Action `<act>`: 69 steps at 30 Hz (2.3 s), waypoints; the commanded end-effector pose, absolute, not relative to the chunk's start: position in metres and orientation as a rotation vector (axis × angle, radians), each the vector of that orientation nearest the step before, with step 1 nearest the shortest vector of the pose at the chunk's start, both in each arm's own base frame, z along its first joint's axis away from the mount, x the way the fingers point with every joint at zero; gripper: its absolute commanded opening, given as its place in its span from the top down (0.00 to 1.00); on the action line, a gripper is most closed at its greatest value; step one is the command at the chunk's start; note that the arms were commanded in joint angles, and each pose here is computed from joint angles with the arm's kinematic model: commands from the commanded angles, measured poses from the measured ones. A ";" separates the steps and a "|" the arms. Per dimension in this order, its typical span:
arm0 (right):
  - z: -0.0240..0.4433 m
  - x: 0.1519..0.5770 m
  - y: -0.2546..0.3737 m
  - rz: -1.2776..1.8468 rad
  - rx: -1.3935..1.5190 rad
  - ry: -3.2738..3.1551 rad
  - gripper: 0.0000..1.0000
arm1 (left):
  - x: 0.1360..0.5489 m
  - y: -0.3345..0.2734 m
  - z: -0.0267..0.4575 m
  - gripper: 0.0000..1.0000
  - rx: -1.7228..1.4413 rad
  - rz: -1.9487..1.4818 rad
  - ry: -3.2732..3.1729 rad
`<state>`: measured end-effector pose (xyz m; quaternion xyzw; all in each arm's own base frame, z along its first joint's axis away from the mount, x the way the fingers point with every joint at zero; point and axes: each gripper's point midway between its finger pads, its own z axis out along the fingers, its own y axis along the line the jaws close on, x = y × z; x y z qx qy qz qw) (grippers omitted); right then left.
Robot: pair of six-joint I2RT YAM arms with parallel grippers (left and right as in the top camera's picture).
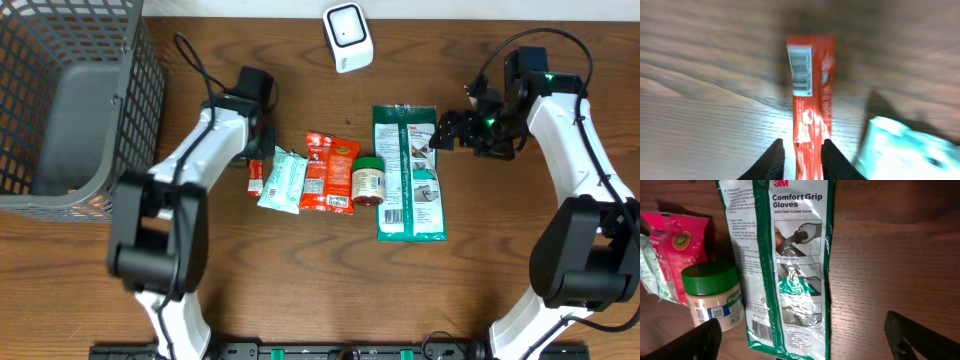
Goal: Scan the item barcode
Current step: 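Open the left gripper and withdraw it toward the basket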
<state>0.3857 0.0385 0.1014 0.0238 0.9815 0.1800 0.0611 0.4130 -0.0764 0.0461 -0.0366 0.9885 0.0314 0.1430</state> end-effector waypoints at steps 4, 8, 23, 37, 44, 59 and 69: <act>0.104 0.389 0.038 0.538 0.045 2.957 0.01 | 0.428 -0.060 0.093 0.81 -0.134 0.174 2.713; 0.104 0.389 0.038 0.538 0.045 2.957 0.01 | 0.420 -0.058 0.069 0.89 -0.127 0.199 2.768; 0.104 0.389 0.038 0.538 0.045 2.957 0.01 | 0.425 -0.051 0.018 0.91 -0.159 0.190 2.841; 0.104 0.389 0.038 0.538 0.045 2.957 0.01 | 0.431 -0.050 0.011 0.92 -0.169 0.183 2.800; 0.104 0.389 0.038 0.538 0.045 2.957 0.01 | 0.424 -0.049 0.003 0.92 -0.193 0.179 2.812; 0.104 0.389 0.038 0.538 0.045 2.957 0.01 | 0.418 -0.085 -0.005 0.92 -0.061 -0.112 2.851; 0.104 0.389 0.038 0.538 0.045 2.957 0.01 | 0.454 -0.049 0.118 0.83 -0.136 0.084 2.562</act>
